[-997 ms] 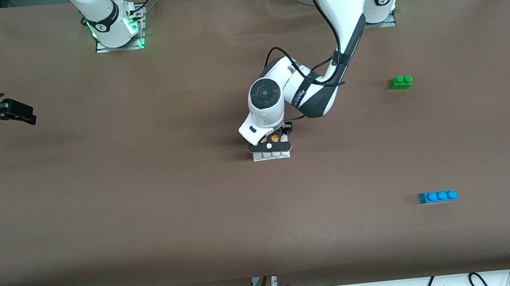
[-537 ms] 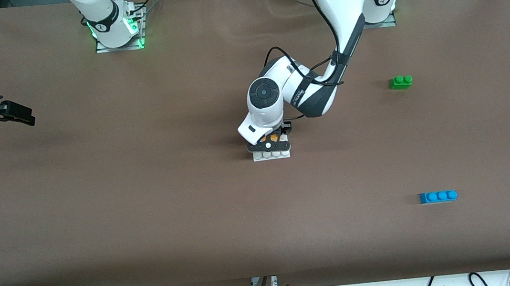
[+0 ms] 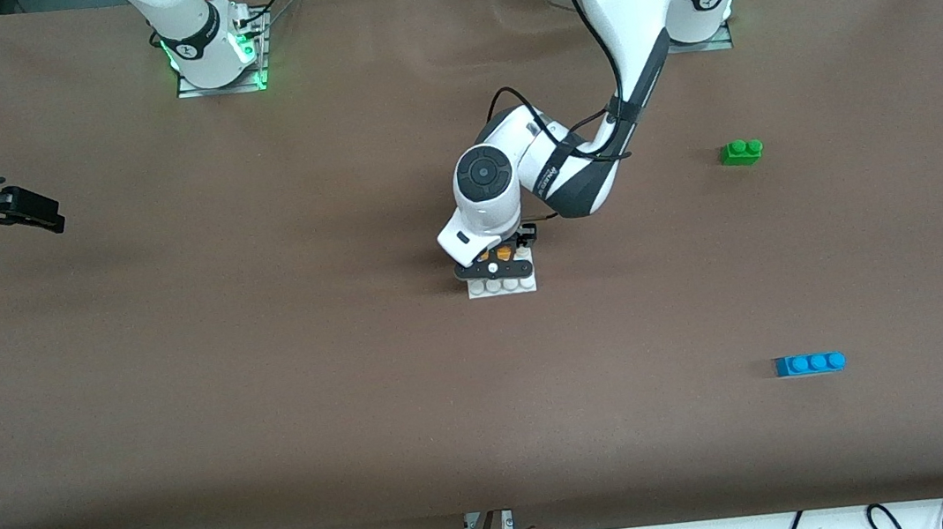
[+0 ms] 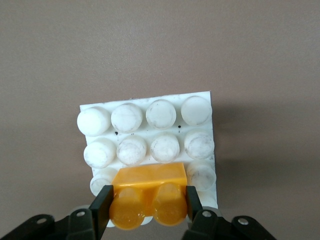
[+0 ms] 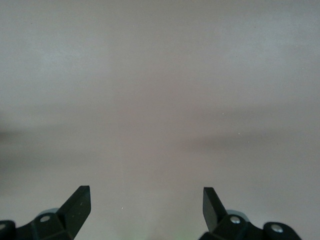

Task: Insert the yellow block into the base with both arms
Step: 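Press the yellow block down onto the plate's studs with the left gripper, then open the left gripper and lift it off the yellow block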

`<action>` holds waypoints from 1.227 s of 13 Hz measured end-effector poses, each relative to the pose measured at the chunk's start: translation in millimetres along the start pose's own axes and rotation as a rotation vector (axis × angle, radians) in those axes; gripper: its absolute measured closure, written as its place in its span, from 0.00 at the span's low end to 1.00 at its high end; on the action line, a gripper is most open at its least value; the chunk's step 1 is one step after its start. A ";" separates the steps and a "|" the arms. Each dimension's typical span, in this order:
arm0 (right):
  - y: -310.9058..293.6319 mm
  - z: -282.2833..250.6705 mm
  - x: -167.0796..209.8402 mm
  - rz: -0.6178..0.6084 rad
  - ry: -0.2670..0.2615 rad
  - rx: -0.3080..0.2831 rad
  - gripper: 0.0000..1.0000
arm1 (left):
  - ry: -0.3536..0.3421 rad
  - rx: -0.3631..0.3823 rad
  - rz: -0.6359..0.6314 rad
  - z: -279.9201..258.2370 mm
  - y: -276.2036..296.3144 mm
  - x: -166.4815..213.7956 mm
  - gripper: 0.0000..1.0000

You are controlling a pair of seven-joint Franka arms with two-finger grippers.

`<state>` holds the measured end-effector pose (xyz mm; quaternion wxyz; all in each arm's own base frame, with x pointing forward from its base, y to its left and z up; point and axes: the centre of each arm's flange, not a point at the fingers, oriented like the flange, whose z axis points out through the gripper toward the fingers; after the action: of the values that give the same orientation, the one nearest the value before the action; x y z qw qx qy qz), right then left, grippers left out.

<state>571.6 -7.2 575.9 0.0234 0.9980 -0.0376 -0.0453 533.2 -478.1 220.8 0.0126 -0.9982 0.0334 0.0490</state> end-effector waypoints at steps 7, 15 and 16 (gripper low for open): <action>0.0 0.0 0.0 0.000 0.000 0.000 0.00 | -0.002 0.001 0.003 2.7 1.6 -1.3 0.20; 0.3 0.0 0.1 0.001 0.000 0.000 0.00 | 0.017 0.014 -0.075 -103.1 -46.3 23.8 0.00; 0.4 0.0 0.2 0.001 0.000 0.000 0.00 | 0.030 0.008 -0.108 -134.1 -69.5 30.9 0.00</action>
<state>571.8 -7.6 575.9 0.0234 0.9980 -0.0380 -0.0452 581.6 -414.6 352.6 0.0189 -0.9991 -0.0202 0.0330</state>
